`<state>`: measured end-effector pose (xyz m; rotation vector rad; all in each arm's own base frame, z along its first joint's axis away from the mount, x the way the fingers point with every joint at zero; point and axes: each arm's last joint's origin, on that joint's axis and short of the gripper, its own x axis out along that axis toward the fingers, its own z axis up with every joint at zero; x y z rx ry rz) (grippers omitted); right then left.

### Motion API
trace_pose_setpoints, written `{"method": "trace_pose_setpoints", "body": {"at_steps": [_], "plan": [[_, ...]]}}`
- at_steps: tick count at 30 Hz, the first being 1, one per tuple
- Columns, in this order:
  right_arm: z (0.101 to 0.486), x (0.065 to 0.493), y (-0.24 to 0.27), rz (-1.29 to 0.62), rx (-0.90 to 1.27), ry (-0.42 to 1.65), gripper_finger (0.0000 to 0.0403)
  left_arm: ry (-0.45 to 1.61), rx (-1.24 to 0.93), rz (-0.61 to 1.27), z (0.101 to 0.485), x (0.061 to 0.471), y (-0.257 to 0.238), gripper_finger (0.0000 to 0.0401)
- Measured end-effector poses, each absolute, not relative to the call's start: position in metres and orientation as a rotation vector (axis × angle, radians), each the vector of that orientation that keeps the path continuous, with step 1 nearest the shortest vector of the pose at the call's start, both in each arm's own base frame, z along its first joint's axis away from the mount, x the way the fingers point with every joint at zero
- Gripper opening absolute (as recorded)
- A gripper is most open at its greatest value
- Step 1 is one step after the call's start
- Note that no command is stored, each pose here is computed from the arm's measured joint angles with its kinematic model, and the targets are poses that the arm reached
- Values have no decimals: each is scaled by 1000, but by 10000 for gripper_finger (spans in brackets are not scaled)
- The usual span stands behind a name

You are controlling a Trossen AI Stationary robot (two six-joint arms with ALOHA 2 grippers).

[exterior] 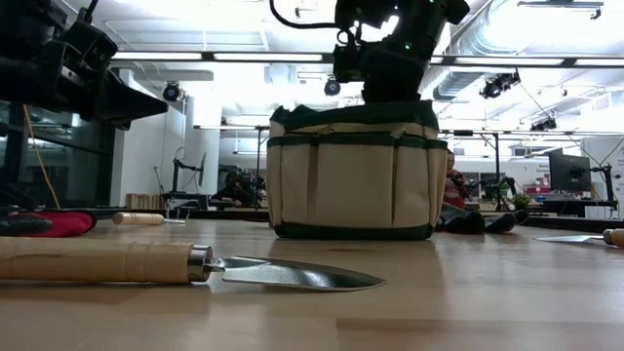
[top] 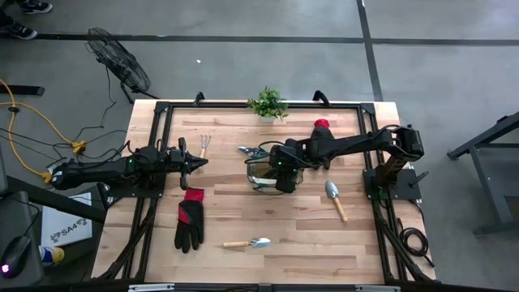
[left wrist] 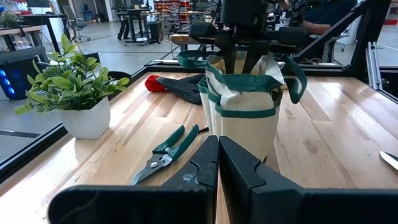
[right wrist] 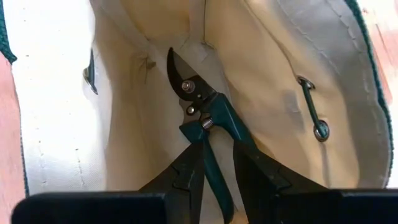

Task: Pick & Place Garden tools in Gardening bag
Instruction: Put the brown trowel into the gardening bag

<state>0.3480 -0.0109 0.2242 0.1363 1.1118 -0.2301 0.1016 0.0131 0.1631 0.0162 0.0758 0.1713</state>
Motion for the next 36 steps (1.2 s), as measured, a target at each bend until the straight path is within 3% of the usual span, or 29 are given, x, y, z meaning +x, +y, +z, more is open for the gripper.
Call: {"method": "trace_pose_setpoints", "body": {"at_steps": [15, 27, 36], "plan": [[247, 340, -12, -253, 136, 1027, 78, 76, 16, 171, 163, 102, 13, 10], [283, 317, -12, -389, 384, 896, 78, 76, 16, 171, 163, 102, 13, 10], [286, 296, -11, -520, 516, 989, 82, 76, 16, 172, 163, 102, 13, 10]]}}
